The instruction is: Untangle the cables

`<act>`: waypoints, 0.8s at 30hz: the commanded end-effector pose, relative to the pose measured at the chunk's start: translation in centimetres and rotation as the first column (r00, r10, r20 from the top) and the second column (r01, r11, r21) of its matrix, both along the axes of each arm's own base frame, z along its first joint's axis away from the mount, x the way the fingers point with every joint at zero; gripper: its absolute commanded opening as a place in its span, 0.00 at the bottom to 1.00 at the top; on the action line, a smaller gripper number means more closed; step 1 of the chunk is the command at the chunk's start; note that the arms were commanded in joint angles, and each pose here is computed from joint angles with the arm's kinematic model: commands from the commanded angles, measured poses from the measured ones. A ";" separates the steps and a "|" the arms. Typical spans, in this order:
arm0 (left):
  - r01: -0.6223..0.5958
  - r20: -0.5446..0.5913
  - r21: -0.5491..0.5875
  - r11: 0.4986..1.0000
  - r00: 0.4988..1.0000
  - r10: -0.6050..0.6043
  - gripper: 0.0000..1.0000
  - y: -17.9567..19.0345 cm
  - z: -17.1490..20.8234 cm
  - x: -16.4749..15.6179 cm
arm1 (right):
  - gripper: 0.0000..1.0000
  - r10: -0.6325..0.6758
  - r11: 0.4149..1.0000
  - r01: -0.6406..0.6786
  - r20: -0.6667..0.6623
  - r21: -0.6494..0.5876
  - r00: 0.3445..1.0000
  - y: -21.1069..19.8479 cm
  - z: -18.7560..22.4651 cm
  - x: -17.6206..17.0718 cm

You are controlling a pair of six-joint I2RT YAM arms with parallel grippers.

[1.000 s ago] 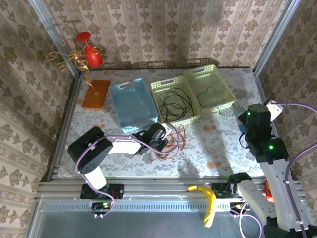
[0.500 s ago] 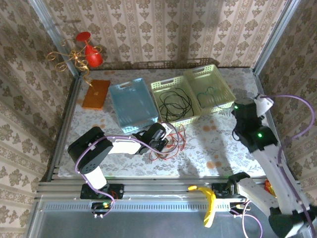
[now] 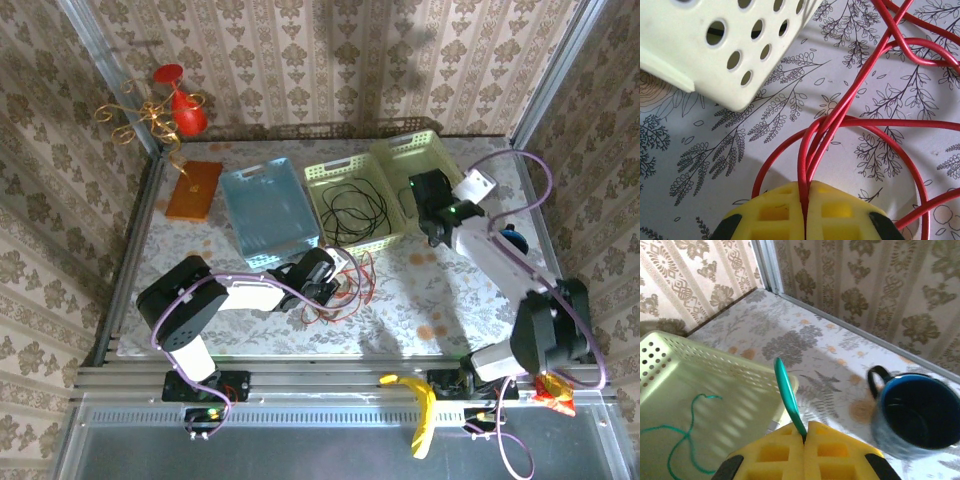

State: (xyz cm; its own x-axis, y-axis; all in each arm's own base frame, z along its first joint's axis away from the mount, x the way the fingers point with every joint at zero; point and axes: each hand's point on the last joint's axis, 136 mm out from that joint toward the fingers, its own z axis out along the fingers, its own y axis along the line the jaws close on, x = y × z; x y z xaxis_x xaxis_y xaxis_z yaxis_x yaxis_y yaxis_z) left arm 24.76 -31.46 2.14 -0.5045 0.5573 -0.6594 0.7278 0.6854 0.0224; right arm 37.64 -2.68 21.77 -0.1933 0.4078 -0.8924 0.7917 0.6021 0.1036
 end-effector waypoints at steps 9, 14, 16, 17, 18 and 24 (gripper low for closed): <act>-0.004 -0.069 0.074 0.997 0.998 0.009 0.00 1.7 -1.8 -1.6 | 0.18 0.084 0.966 -0.055 -0.103 0.252 0.991 1.7 -7.9 8.2; -0.003 -0.050 0.061 0.998 0.999 0.006 0.00 1.6 -0.9 -1.4 | 0.61 0.110 0.961 -0.086 -0.079 0.261 0.991 1.3 -7.0 7.4; -0.002 -0.036 0.054 0.999 0.999 0.004 0.00 1.5 -0.4 -1.2 | 0.64 0.123 0.964 -0.105 -0.057 0.245 0.991 1.0 -5.7 6.6; 0.000 -0.031 0.050 0.999 1.000 0.002 0.00 1.4 -0.2 -1.1 | 0.65 0.131 0.964 -0.117 -0.045 0.237 0.990 0.9 -4.9 6.2; 0.004 -0.026 0.048 0.999 1.000 -0.003 0.00 1.4 0.0 -1.1 | 0.65 0.146 0.963 -0.134 -0.037 0.232 0.989 1.0 -4.3 5.8; 0.017 0.008 0.004 1.000 1.000 -0.017 0.00 0.3 1.5 -0.5 | 0.62 0.394 0.876 -0.391 0.049 0.281 0.918 4.1 -1.7 1.4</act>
State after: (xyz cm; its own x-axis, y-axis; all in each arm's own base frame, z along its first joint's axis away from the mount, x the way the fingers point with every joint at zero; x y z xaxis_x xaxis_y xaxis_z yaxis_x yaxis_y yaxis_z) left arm 24.33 -30.84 2.44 -0.5129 0.5697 -0.6422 0.7280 0.6851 0.0263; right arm 40.39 -1.07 18.90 -0.3284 0.5657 -0.7564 0.6423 0.7209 0.2602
